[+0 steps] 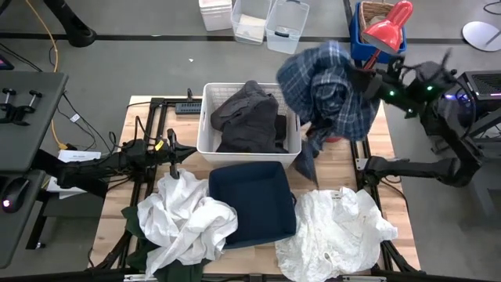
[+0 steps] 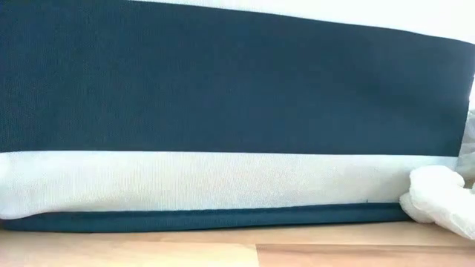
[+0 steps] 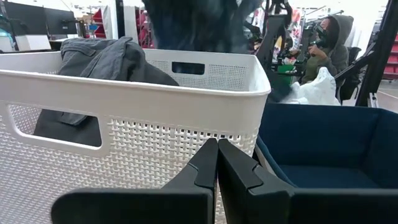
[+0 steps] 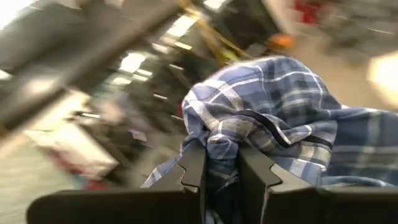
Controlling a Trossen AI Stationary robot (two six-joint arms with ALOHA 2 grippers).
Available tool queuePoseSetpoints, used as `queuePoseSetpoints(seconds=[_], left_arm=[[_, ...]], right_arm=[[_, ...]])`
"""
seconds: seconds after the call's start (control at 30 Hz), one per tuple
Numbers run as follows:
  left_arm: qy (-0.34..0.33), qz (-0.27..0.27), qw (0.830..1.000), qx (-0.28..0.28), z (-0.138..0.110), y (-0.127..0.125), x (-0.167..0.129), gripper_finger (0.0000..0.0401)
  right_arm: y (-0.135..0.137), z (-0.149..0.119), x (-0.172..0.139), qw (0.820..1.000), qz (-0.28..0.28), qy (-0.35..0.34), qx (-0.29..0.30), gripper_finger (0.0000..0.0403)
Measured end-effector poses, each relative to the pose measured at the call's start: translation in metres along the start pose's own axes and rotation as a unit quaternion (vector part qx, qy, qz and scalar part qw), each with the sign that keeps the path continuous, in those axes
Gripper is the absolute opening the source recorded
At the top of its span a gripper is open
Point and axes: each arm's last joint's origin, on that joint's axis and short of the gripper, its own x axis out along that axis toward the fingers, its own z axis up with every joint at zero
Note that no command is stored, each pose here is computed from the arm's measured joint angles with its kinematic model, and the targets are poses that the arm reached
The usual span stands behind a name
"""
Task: Sort clothes
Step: Put the blue polo shirt into the white laundry bin
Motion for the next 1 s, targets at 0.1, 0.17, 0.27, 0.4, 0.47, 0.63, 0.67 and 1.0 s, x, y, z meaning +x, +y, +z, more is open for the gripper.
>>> queuePoseSetpoints(seconds=[0.1,0.17,0.27,0.4,0.47,0.63,0.67,1.0], left_arm=[[0.0,0.0,1.0,0.0,0.0,0.0,0.0,0.0],[0.0,0.0,1.0,0.0,0.0,0.0,0.0,0.0],[0.0,0.0,1.0,0.0,0.0,0.0,0.0,0.0],[0.0,0.0,1.0,0.0,0.0,0.0,0.0,0.0],[0.0,0.0,1.0,0.0,0.0,0.0,0.0,0.0],[0.0,0.0,1.0,0.0,0.0,0.0,0.0,0.0],[0.0,0.0,1.0,0.0,0.0,0.0,0.0,0.0],[0.0,0.0,1.0,0.0,0.0,0.0,0.0,0.0]], right_arm=[[0.022,0.01,0.021,0.995,0.096,-0.034,-0.007,0.0044],[0.039,0.018,0.036,0.984,0.165,-0.071,-0.014,0.0044],[0.064,0.03,0.058,0.956,0.264,-0.121,-0.025,0.0044],[0.092,0.038,0.096,0.927,0.344,-0.145,-0.035,0.0044],[0.102,0.04,0.118,0.921,0.359,-0.146,-0.041,0.0044],[0.116,0.05,0.16,0.903,0.389,-0.173,-0.056,0.0044],[0.117,0.052,0.165,0.9,0.391,-0.182,-0.059,0.0044],[0.084,0.057,0.197,0.882,0.398,-0.252,-0.01,0.0044]])
